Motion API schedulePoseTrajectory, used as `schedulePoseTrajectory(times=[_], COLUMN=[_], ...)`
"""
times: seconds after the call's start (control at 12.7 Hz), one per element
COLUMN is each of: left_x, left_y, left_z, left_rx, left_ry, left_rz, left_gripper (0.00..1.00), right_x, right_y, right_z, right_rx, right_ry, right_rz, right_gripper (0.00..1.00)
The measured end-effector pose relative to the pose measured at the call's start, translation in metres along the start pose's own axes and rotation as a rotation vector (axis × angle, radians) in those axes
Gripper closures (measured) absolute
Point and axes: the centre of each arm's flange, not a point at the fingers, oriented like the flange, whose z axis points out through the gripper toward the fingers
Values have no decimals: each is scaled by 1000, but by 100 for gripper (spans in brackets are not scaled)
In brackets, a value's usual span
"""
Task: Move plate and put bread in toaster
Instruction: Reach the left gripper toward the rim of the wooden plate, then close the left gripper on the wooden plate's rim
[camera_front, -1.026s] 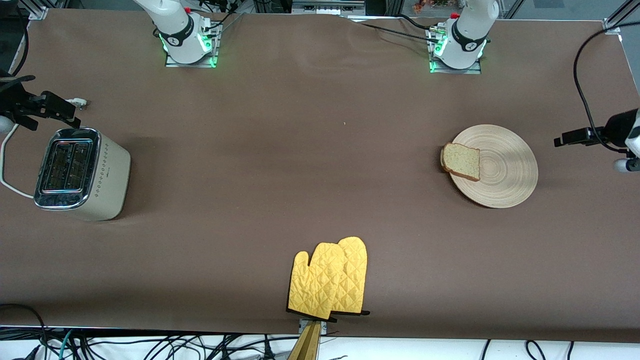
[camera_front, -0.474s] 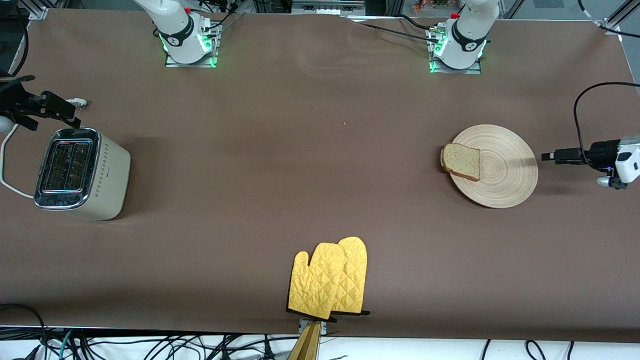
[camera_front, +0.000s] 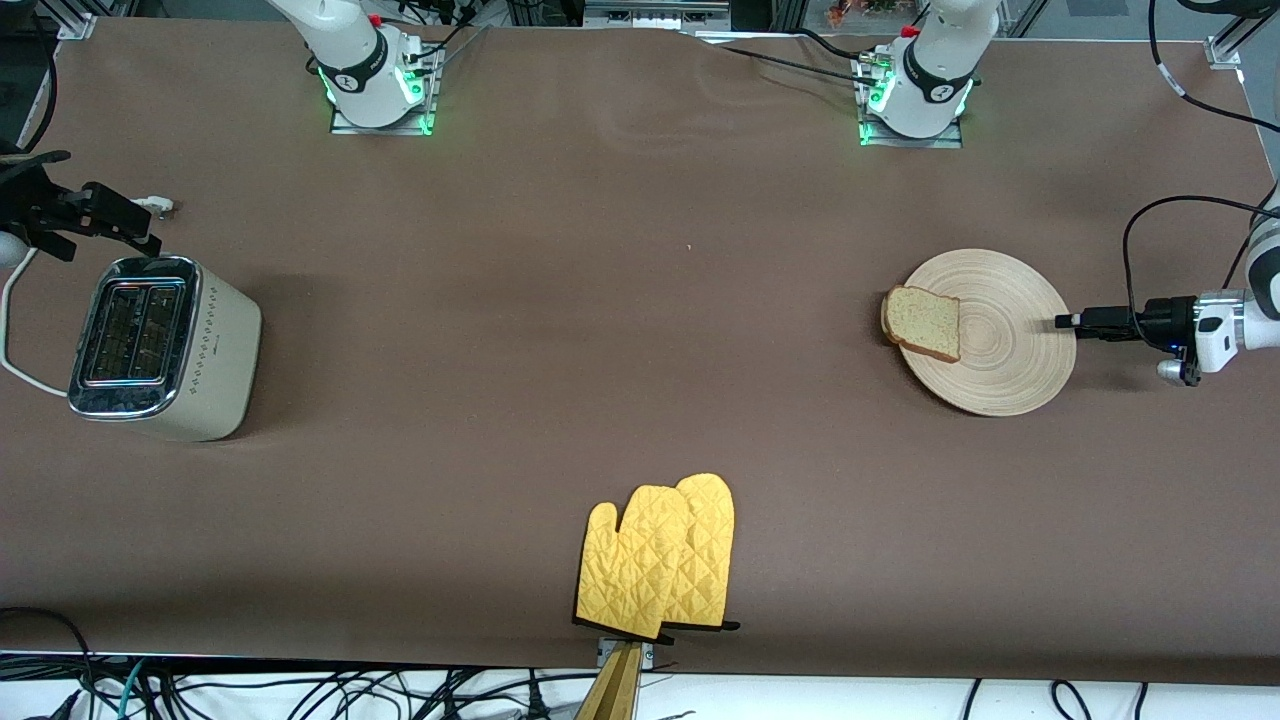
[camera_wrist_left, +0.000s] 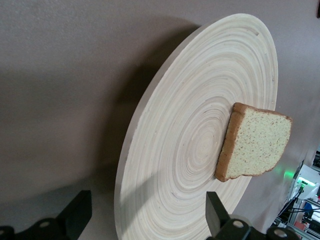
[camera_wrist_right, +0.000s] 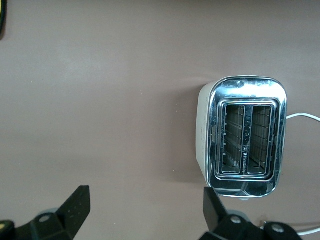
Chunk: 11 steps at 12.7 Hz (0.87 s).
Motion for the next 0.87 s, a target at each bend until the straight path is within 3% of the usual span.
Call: schedulePoseTrajectory(times=[0.55,0.79,0.87], left_x=[5,6,6], left_y=[-7,-10,-11], left_z=[20,26,28], left_rx=[-64,-72,-73], left_ry=[18,10,9], left_rz=[-21,-25,-27], left_gripper=[5,41,49], right_x=[0,0,0], right_y=[0,0,0], right_z=[0,0,1], right_rx=[0,0,0], right_ry=[0,-1,-1], right_rz=[0,0,0], right_gripper=[0,0,0])
